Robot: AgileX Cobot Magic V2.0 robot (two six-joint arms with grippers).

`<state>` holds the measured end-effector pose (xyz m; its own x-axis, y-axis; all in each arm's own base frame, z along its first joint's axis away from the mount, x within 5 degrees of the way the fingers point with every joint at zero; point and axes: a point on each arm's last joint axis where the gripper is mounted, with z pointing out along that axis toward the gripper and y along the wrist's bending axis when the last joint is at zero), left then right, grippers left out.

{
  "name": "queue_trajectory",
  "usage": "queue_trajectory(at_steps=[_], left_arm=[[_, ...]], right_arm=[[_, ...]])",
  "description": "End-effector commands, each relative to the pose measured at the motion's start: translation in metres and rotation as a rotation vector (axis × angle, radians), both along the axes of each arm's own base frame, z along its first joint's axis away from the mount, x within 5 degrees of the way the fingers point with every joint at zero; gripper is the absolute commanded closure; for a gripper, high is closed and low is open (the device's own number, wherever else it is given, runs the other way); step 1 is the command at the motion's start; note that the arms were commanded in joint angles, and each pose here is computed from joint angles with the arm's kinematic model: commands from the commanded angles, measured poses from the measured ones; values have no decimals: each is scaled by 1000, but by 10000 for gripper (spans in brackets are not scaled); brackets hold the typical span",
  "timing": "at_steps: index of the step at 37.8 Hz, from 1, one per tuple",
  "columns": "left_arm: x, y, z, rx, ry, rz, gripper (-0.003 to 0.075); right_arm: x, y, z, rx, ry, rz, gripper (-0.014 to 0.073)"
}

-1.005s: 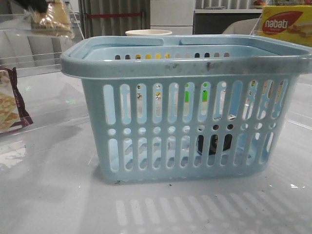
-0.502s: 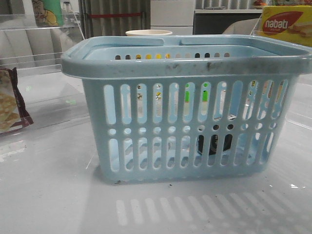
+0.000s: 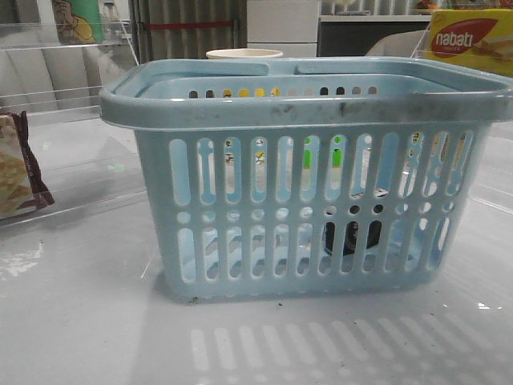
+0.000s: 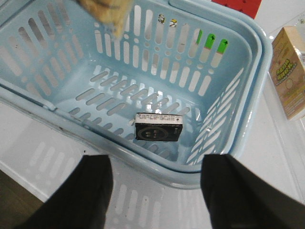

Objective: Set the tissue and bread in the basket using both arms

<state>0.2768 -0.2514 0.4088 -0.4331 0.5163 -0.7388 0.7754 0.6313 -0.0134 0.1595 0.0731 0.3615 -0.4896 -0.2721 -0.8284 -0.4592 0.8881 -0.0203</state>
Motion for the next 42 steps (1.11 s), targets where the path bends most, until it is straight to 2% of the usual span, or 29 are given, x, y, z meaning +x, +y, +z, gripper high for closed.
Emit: queue_trajectory(at_steps=[1, 5, 9, 13, 16, 23, 30, 42], left_arm=[[-4, -2, 12, -37, -27, -10, 611], [4, -8, -2, -2, 2, -11, 494], [8, -8, -7, 24, -3, -5, 321], [9, -4, -6, 65, -35, 4, 233], [5, 2, 0, 81, -50, 7, 230], [-19, 17, 25, 9, -80, -1, 232], [-51, 44, 34, -35, -121, 6, 232], [-119, 105, 19, -100, -195, 24, 232]], right_arm=[[0, -1, 17, 32, -105, -2, 77], [0, -1, 17, 32, -105, -2, 77], [0, -1, 17, 32, -105, -2, 77], [0, -1, 17, 32, -105, -2, 77], [0, -1, 17, 32, -106, -2, 77], [0, -1, 17, 32, -106, -2, 77], [0, -1, 17, 32, -106, -2, 77], [0, -1, 17, 32, -106, -2, 77]])
